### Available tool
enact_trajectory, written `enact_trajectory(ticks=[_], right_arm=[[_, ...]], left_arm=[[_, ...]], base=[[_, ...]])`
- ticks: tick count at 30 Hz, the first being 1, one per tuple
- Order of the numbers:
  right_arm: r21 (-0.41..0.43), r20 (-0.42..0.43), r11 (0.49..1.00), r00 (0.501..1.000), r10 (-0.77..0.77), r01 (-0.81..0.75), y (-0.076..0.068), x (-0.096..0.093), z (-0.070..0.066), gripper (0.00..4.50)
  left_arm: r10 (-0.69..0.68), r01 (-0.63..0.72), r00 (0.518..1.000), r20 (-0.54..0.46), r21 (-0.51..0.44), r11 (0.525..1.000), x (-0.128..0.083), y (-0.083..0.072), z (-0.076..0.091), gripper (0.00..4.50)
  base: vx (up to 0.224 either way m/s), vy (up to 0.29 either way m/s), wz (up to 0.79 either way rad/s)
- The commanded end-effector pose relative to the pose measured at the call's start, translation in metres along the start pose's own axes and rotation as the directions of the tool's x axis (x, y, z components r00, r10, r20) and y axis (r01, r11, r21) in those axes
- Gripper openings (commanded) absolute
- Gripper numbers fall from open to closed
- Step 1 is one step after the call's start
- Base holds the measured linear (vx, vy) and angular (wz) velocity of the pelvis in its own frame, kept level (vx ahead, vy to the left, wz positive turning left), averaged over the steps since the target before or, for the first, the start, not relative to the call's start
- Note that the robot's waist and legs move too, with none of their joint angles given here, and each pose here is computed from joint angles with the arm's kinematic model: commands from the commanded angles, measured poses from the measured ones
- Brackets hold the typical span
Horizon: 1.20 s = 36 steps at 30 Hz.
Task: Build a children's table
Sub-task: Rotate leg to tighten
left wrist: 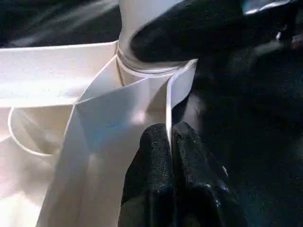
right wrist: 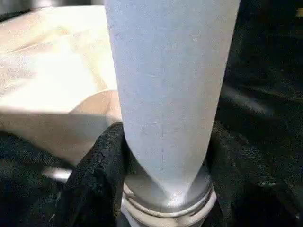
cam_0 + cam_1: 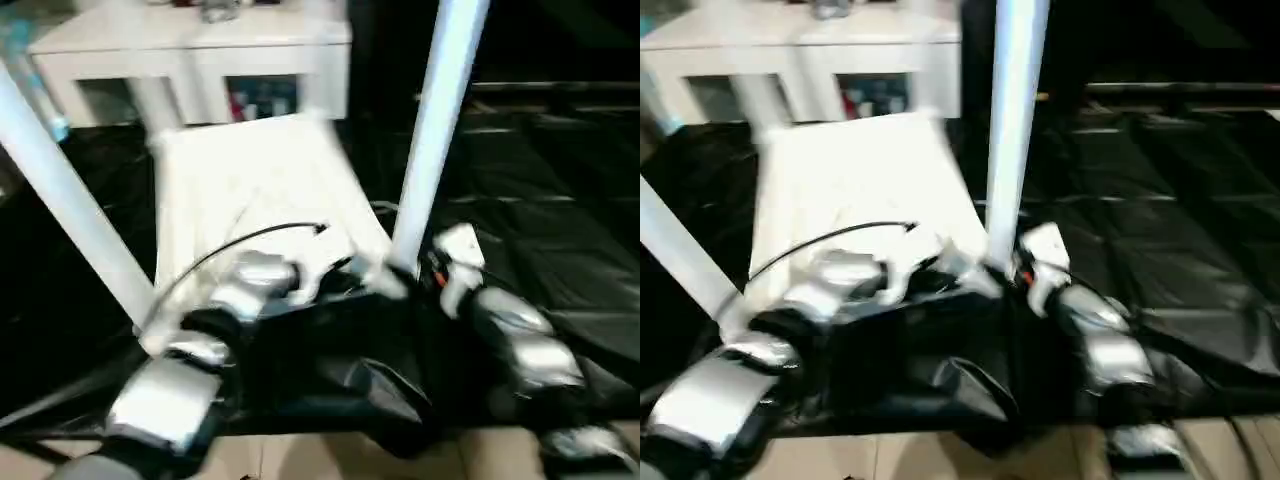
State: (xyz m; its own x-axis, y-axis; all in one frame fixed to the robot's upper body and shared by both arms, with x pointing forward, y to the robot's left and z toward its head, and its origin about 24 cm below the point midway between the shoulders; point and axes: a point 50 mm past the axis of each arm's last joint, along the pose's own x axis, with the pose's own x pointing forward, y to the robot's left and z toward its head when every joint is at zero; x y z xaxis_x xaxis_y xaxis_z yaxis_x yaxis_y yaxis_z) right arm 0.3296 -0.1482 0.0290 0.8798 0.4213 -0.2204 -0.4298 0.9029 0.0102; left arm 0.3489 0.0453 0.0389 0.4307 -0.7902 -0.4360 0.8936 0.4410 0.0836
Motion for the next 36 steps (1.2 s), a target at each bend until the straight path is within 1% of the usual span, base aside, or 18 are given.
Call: enact_trajectory(ticks=[1, 3, 4, 5, 6, 8, 9, 12, 14, 15, 16, 18, 23, 28, 31, 33, 34, 36], right_arm=[[0.045, -0.178, 0.999, 0.984, -0.012, 0.020, 0.022, 0.006, -0.035, 2.25], [0.037, -0.169, 0.999, 0.985, -0.014, 0.020, 0.026, 0.009, -0.033, 2.25], [-0.009, -0.141, 1.000, 0.990, 0.001, -0.003, 0.031, 0.014, -0.027, 2.25], [-0.020, -0.129, 1.000, 0.991, 0.018, -0.020, 0.032, 0.014, -0.026, 2.25], [-0.022, -0.112, 0.999, 0.993, 0.035, -0.038, 0.033, 0.015, -0.023, 2.70], [-0.006, -0.093, 0.999, 0.994, 0.053, -0.054, 0.032, 0.014, -0.021, 2.81], [0.004, -0.056, 0.995, 0.994, 0.099, -0.099, 0.030, 0.012, -0.015, 2.86], [-0.027, -0.019, 0.973, 0.974, 0.227, -0.227, 0.024, 0.003, -0.008, 3.16], [-0.032, -0.019, 0.966, 0.967, 0.254, -0.255, 0.024, 0.001, -0.007, 3.16], [-0.069, -0.038, 0.932, 0.935, 0.353, -0.355, 0.018, -0.008, -0.005, 3.16], [-0.069, -0.038, 0.932, 0.935, 0.354, -0.356, 0.018, -0.008, -0.005, 3.16], [-0.112, -0.069, 0.887, 0.894, 0.444, -0.449, 0.007, -0.021, -0.002, 3.16], [-0.151, -0.096, 0.834, 0.848, 0.522, -0.531, -0.013, -0.036, 0.010, 3.16], [-0.156, -0.122, 0.804, 0.819, 0.561, -0.574, -0.018, -0.042, 0.014, 3.16], [-0.150, -0.156, 0.773, 0.787, 0.597, -0.616, -0.019, -0.046, 0.013, 3.16], [-0.138, -0.155, 0.764, 0.776, 0.611, -0.630, -0.019, -0.047, 0.013, 2.92], [-0.134, -0.152, 0.764, 0.775, 0.613, -0.631, -0.019, -0.046, 0.013, 2.92], [-0.126, -0.151, 0.761, 0.770, 0.620, -0.637, -0.019, -0.046, 0.014, 2.73]], left_arm=[[-0.002, 0.002, 1.000, 0.016, 0.005, 1.000, 0.015, -0.013, 0.011, 0.00], [-0.004, 0.004, 1.000, 0.018, 0.014, 1.000, 0.018, -0.015, 0.013, 0.00], [-0.012, 0.011, 1.000, 0.022, 0.026, 1.000, 0.021, -0.019, 0.016, 0.00], [-0.017, 0.016, 1.000, 0.024, 0.030, 0.999, 0.022, -0.019, 0.016, 0.00], [-0.025, 0.024, 0.999, 0.027, 0.034, 0.999, 0.022, -0.020, 0.017, 0.00], [-0.034, 0.033, 0.999, 0.029, 0.038, 0.999, 0.021, -0.019, 0.017, 0.00], [-0.055, 0.053, 0.998, 0.031, 0.045, 0.998, 0.018, -0.018, 0.016, 0.00], [-0.108, 0.105, 0.994, 0.033, 0.064, 0.992, 0.010, -0.013, 0.012, 0.00], [-0.120, 0.118, 0.992, 0.034, 0.067, 0.991, 0.008, -0.013, 0.011, 0.00], [-0.164, 0.162, 0.986, 0.029, 0.076, 0.984, 0.001, -0.010, 0.007, 0.00], [-0.164, 0.162, 0.986, 0.029, 0.076, 0.984, 0.001, -0.010, 0.007, 0.00], [-0.247, 0.244, 0.969, 0.023, 0.089, 0.966, -0.009, -0.008, 0.001, 0.00], [-0.396, 0.393, 0.918, 0.010, 0.089, 0.915, -0.024, -0.008, -0.009, 0.00], [-0.448, 0.446, 0.894, 0.016, 0.081, 0.891, -0.031, -0.008, -0.012, 0.00], [-0.477, 0.474, 0.879, 0.023, 0.075, 0.877, -0.036, -0.006, -0.013, 0.00], [-0.483, 0.480, 0.876, 0.022, 0.074, 0.874, -0.039, -0.004, -0.013, 0.00], [-0.481, 0.479, 0.876, 0.020, 0.074, 0.875, -0.039, -0.004, -0.013, 0.00], [-0.481, 0.478, 0.876, 0.020, 0.075, 0.875, -0.040, -0.003, -0.013, 0.00]], base=[[0.000, 0.000, 0.00], [0.000, 0.000, 0.00], [0.000, 0.000, 0.00], [0.000, 0.000, 0.00], [0.000, 0.000, 0.00], [0.000, 0.000, 0.00], [0.000, 0.000, 0.00], [0.000, 0.000, 0.00], [0.000, 0.000, 0.00], [0.000, 0.000, 0.00], [0.000, 0.000, 0.00], [0.000, 0.000, 0.00], [0.000, 0.000, 0.00], [0.000, 0.000, 0.00], [0.000, 0.000, 0.00], [0.000, 0.000, 0.00], [0.000, 0.000, 0.00], [0.000, 0.000, 0.00]])
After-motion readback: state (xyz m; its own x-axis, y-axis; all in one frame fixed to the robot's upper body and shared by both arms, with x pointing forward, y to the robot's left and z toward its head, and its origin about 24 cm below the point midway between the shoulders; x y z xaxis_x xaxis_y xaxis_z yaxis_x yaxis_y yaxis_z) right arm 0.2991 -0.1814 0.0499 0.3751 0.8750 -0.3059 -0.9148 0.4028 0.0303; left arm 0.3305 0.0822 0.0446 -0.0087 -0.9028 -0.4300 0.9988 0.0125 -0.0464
